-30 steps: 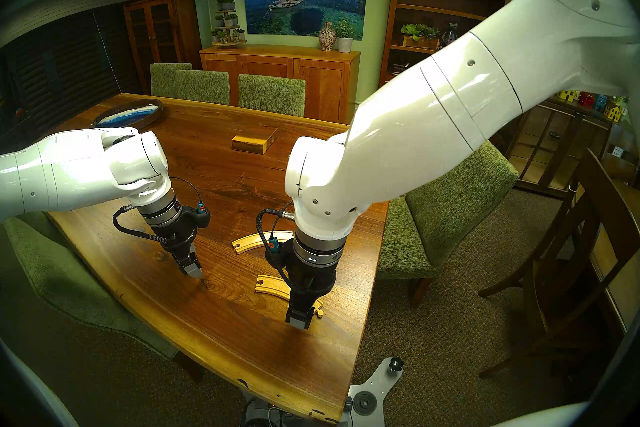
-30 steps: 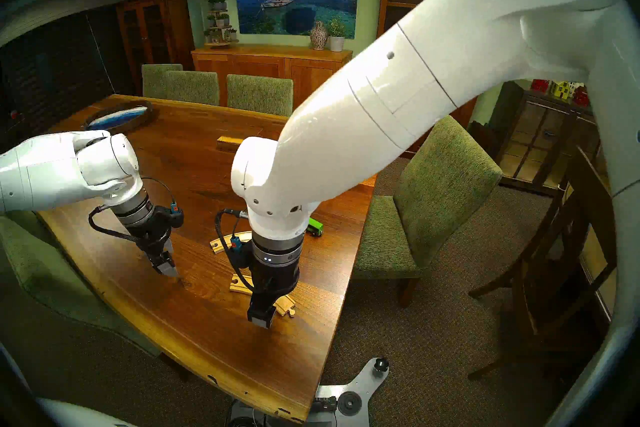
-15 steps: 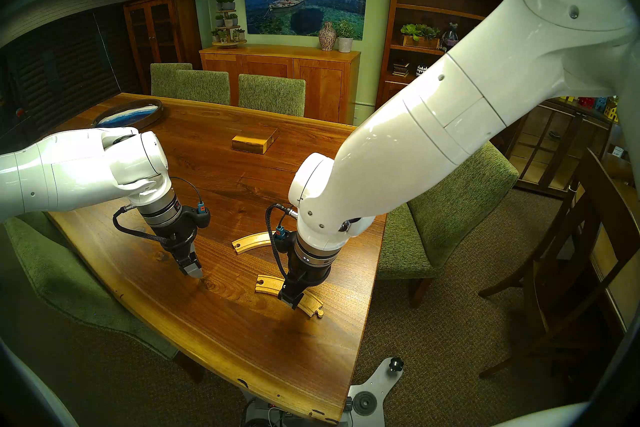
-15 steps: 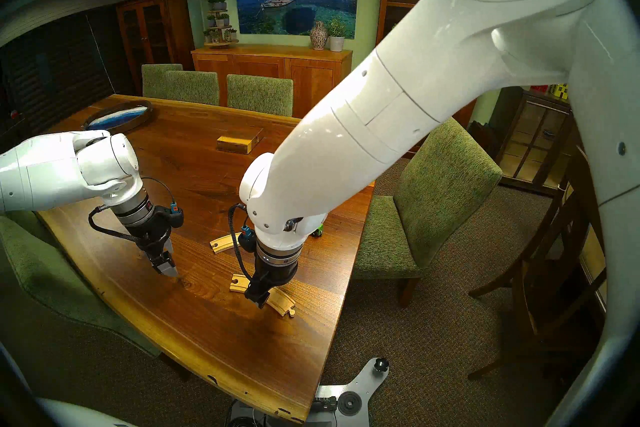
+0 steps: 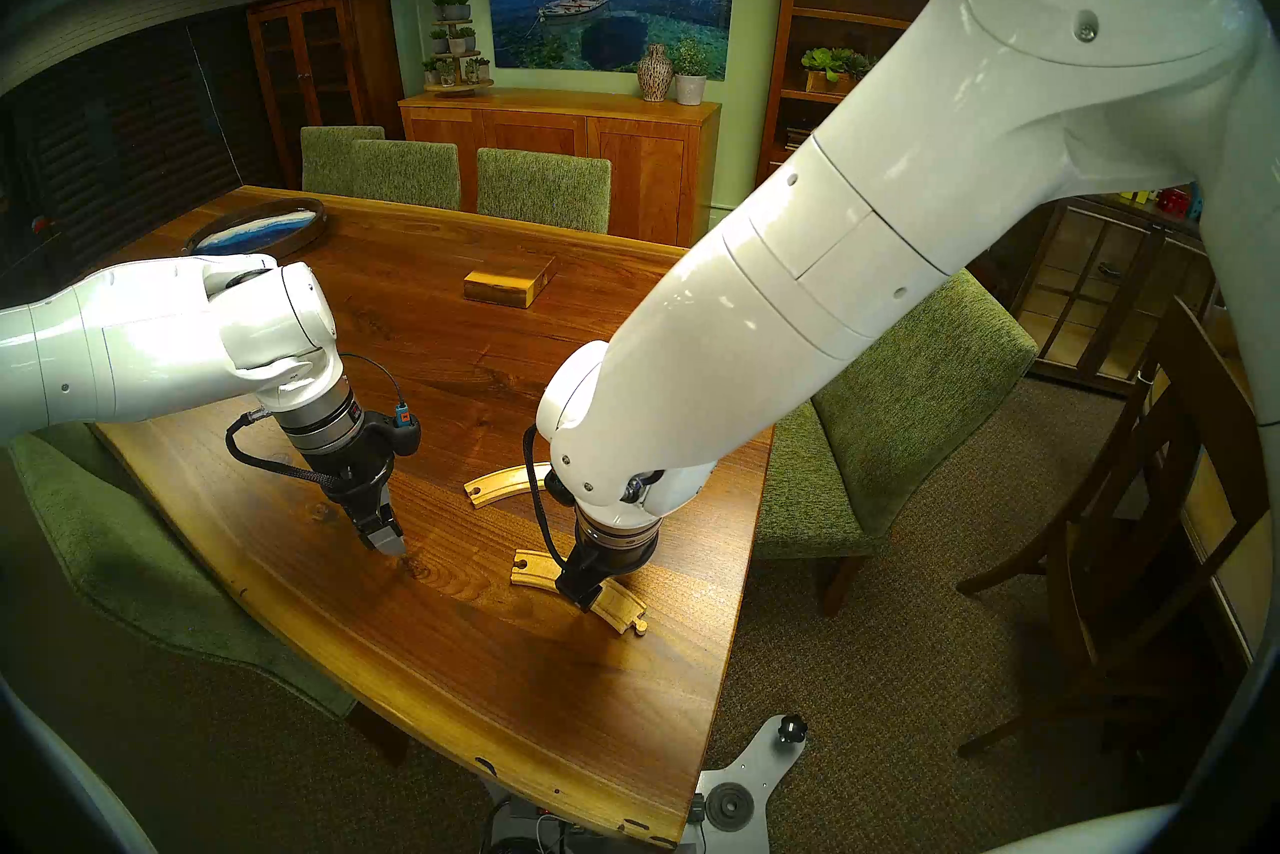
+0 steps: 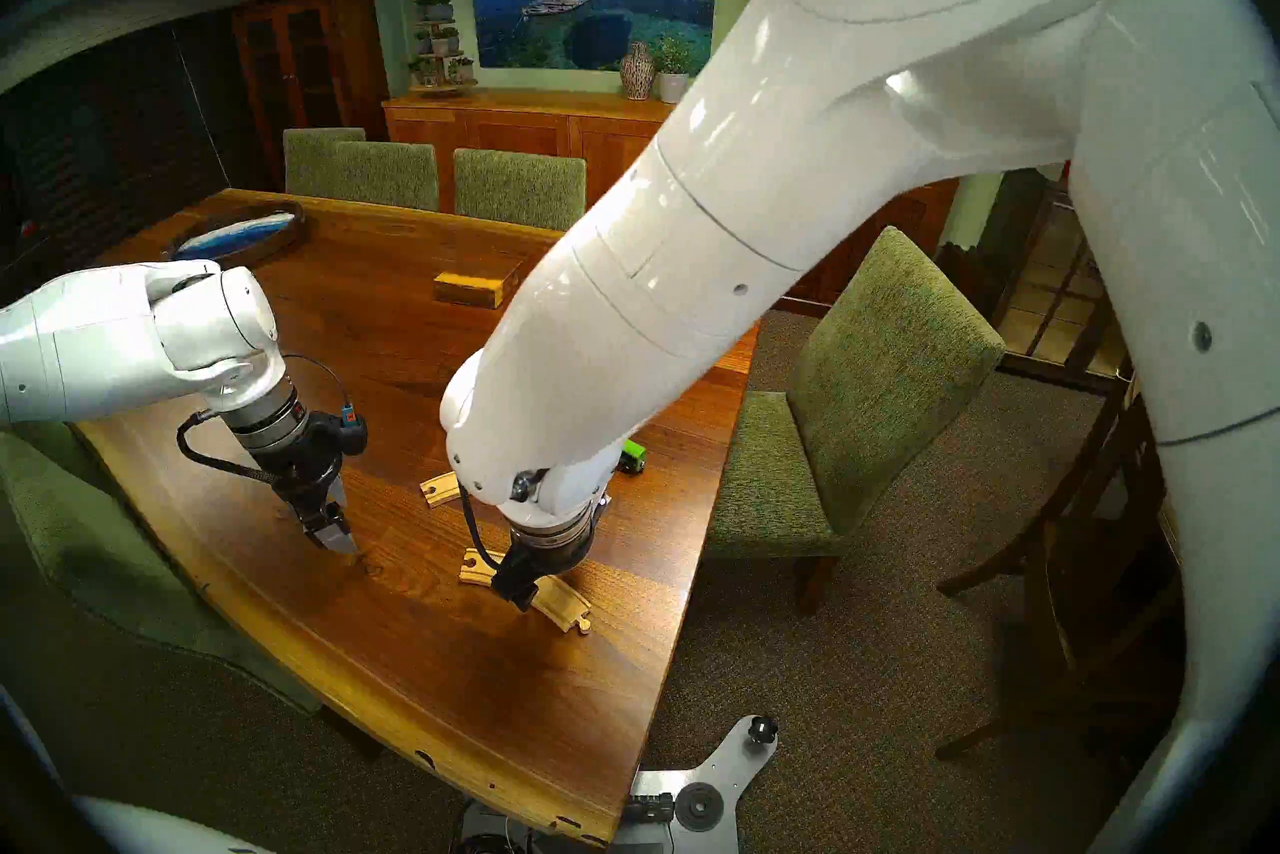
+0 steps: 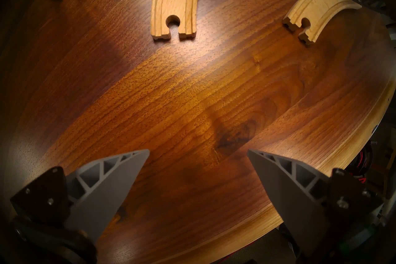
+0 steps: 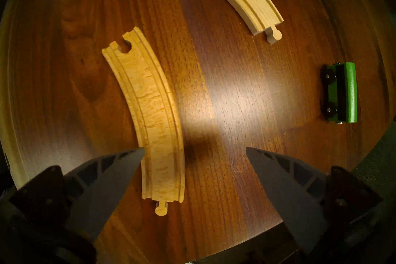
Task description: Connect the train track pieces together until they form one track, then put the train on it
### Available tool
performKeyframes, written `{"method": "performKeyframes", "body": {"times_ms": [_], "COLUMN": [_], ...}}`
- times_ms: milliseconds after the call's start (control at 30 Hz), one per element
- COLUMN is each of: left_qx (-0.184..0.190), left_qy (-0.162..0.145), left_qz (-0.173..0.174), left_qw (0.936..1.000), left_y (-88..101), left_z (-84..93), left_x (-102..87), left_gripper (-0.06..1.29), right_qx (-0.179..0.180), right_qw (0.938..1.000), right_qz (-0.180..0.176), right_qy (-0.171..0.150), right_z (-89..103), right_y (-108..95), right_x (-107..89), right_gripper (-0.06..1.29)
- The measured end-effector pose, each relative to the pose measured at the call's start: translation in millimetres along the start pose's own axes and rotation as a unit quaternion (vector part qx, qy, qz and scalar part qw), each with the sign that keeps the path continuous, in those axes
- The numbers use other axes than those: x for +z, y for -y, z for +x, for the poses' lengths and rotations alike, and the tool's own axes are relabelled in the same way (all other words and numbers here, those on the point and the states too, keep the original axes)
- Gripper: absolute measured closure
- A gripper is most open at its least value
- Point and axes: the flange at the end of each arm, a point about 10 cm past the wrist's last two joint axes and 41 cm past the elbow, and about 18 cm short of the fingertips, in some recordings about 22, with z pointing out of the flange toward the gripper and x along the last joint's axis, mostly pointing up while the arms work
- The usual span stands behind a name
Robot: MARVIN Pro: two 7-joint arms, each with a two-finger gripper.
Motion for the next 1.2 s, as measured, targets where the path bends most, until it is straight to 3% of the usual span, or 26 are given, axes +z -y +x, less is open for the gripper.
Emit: {"method": "performKeyframes", "body": {"times_ms": [333, 667, 1200], "left_qx": [0.0, 0.0, 0.0], "left_qy": [0.0, 0.0, 0.0], "left_qz": [0.0, 0.0, 0.0], "left_qw": [1.0, 1.0, 1.0], "left_y": [-0.1, -0.1, -0.1], "left_z": [0.0, 0.1, 0.1], "left_x": [-0.1, -0.1, -0.2], "left_gripper": [0.0, 0.0, 0.0], "right_qx": [-0.016, -0.013, -0.016], "right_qw": [0.9992, 0.999, 0.9969], "right_qz": [0.035, 0.042, 0.071], "right_qy": [-0.008, 0.007, 0.03], "right_z": [-6.3, -10.7, -5.6], "right_y": [-0.5, -10.8, -10.3], "right_x": [3.9, 14.2, 26.4], "right_gripper": [0.01, 0.01, 0.02]}}
